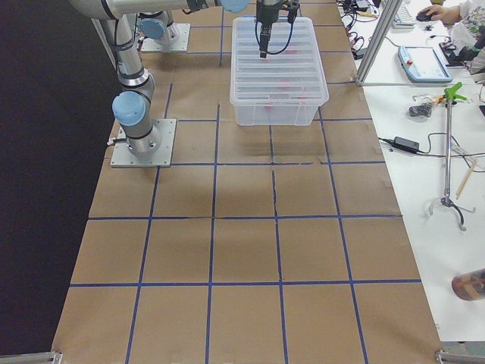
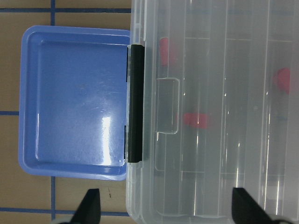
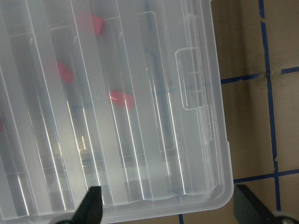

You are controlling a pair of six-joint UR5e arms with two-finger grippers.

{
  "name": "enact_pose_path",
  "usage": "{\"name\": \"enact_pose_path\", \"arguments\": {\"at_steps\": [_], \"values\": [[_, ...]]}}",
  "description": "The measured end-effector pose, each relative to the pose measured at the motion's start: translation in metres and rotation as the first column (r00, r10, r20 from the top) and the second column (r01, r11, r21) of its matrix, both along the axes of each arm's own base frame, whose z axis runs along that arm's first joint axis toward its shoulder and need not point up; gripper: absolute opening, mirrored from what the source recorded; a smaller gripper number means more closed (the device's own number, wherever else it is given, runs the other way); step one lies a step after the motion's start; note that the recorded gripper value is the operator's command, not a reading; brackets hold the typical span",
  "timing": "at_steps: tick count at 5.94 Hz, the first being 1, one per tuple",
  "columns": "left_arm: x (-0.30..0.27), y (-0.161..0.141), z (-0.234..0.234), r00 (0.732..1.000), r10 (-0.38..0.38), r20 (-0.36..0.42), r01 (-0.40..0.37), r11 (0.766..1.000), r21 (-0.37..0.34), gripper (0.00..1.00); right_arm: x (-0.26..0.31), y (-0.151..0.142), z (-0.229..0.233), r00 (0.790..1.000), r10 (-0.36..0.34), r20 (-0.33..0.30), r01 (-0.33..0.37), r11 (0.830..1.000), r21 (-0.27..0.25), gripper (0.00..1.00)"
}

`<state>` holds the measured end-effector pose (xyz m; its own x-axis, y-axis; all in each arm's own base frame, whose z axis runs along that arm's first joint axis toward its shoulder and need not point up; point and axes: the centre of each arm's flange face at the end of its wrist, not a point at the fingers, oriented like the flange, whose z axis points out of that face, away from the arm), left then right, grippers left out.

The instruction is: Place red block in blue tray from box

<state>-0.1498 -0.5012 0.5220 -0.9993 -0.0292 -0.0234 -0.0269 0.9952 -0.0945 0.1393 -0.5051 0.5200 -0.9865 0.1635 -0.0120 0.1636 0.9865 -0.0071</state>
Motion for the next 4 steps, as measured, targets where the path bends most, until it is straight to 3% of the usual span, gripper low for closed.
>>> {"name": "enact_pose_path", "arguments": {"at_steps": [4], "values": [[-0.0003,0.0007,0.0002,1.000,-0.001,0.000,0.001,1.000,0.000,0.98,0.0001,-0.0015,-0.0019,1.000,0.009,-0.004,-0.009,1.000,0.001,1.00]]}}
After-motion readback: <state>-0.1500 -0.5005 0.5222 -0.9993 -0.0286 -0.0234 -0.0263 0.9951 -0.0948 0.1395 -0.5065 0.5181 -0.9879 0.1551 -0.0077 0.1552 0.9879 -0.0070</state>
